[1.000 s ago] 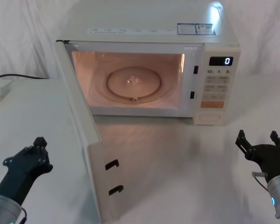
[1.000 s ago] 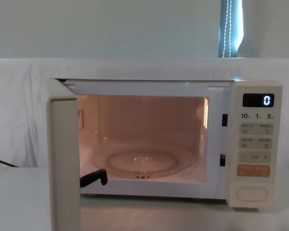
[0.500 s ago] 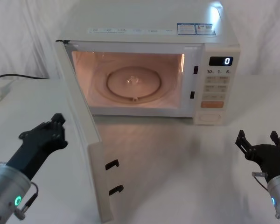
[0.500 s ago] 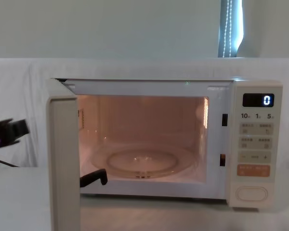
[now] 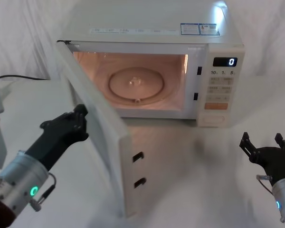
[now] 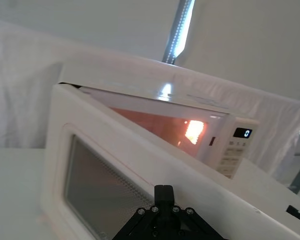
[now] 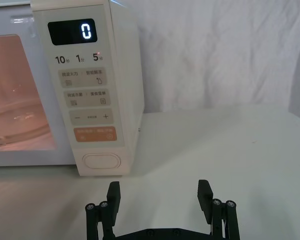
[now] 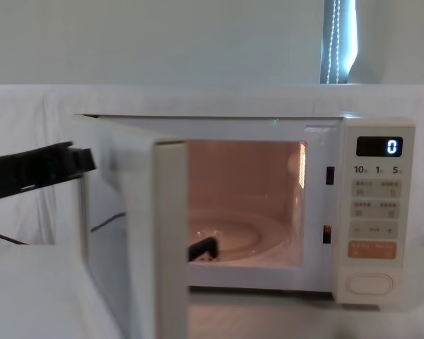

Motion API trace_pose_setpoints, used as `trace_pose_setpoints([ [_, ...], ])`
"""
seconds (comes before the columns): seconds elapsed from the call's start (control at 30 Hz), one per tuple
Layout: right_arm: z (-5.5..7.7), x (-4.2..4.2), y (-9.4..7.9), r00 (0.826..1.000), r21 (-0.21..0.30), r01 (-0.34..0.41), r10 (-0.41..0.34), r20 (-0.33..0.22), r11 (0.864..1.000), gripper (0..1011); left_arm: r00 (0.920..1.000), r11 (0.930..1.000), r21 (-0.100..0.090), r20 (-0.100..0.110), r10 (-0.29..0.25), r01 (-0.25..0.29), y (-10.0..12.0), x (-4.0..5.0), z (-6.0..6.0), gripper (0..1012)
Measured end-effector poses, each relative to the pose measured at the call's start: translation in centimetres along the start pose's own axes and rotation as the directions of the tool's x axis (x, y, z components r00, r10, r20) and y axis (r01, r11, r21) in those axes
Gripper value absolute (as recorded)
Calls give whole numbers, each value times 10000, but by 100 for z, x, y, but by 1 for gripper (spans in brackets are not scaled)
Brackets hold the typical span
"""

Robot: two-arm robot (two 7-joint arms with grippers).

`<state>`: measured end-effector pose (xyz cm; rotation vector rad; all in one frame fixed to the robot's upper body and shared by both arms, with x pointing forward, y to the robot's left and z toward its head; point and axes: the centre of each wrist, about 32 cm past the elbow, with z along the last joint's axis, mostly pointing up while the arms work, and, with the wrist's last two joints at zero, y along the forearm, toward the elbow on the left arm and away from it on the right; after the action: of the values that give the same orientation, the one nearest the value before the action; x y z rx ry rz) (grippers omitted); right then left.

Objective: Press the button to open the microwave door with one hand; close the microwave door with the other hand.

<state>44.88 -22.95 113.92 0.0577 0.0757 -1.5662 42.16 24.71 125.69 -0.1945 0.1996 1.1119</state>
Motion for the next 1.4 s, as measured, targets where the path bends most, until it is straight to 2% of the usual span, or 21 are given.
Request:
trace_pose_setpoints([
  [0.2, 0, 0, 0, 10000, 0, 1, -1, 1, 10000, 1002, 9997, 9997, 110, 28, -233, 233, -124, -48, -8, 0],
  [0.37, 0, 0, 0, 10000, 0, 1, -1, 1, 10000, 1002, 9991, 9992, 251, 281, -322, 315, -287, -99, -36, 0],
  [0.47, 0, 0, 0, 10000, -1, 1, -1, 1, 10000, 1002, 9984, 9992, 279, 487, -282, 268, -383, -125, -56, 0],
  [0.5, 0, 0, 0, 10000, 0, 0, 0, 1, 10000, 1002, 9984, 9992, 279, 487, -282, 268, -383, -125, -56, 0],
  [0.57, 0, 0, 0, 10000, 0, 0, 0, 1, 10000, 1002, 9977, 9995, 240, 644, -209, 193, -481, -150, -70, 0],
  [0.63, 0, 0, 0, 10000, 0, 1, -1, 1, 10000, 1002, 9973, 9997, 198, 715, -162, 148, -518, -158, -76, 0],
  [0.67, 0, 0, 0, 10000, 0, 1, -1, 1, 10000, 1002, 9965, 9999, 129, 827, -125, 115, -578, -173, -80, 0],
  [0.77, 0, 0, 0, 10000, 0, 1, -1, 1, 10000, 1002, 9953, 10000, 40, 965, -85, 82, -640, -184, -79, 0],
  [0.83, 0, 0, 0, 10000, 0, 1, -1, 1, 10000, 1002, 9931, 10000, -53, 1173, -77, 84, -761, -208, -62, 0],
  [1.07, 0, 0, 0, 10000, 1, 1, -1, 1, 10000, 1002, 9905, 10000, -33, 1375, -74, 79, -997, -250, -45, 0],
  [1.27, 0, 0, 0, 10000, 1, 0, 0, 0, 10000, 1002, 9906, 9999, 155, 1368, 8, -30, -1232, -269, -49, 0],
  [1.4, 0, 0, 0, 10000, 0, 0, 0, 1, 10000, 1002, 9899, 9997, 210, 1414, 52, -83, -1324, -274, -50, 0],
])
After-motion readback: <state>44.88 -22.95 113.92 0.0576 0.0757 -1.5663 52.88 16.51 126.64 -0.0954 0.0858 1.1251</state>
